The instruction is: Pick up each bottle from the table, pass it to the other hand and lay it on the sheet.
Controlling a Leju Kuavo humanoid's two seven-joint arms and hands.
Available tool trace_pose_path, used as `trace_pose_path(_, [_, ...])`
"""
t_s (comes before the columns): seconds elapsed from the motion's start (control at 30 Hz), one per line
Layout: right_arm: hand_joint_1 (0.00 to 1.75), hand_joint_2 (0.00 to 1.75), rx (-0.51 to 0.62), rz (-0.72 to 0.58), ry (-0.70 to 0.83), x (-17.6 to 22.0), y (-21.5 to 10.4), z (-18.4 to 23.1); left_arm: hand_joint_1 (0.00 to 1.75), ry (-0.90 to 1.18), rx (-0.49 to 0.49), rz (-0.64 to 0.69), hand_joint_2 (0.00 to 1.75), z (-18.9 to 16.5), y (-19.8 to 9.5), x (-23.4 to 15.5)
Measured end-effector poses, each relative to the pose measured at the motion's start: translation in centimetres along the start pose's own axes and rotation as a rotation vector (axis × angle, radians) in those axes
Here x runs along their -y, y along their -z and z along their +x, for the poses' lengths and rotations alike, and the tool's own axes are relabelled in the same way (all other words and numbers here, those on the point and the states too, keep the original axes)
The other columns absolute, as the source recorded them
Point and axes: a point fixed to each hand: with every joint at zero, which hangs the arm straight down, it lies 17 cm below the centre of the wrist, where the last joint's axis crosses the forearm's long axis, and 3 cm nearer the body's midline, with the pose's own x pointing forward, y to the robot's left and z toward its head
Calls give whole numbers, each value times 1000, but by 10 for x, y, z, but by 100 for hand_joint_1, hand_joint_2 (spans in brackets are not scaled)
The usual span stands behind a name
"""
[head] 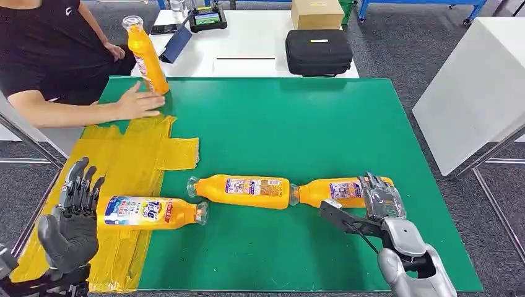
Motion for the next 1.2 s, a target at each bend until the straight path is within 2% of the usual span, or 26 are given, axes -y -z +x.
trace_pose_path(0.3, [0, 175, -7, -8, -11, 4, 2, -6, 0, -2, 1, 5, 0, 1, 2, -3])
trace_pose_path(0.77, [0, 175, -30, -48, -6, 34, 27, -13, 0, -10, 24, 0, 0, 8, 12, -4])
trace_pose_path(1.2, [0, 175, -36, -8, -18, 25, 46, -9, 0, -25, 40, 5, 0, 7, 25, -6])
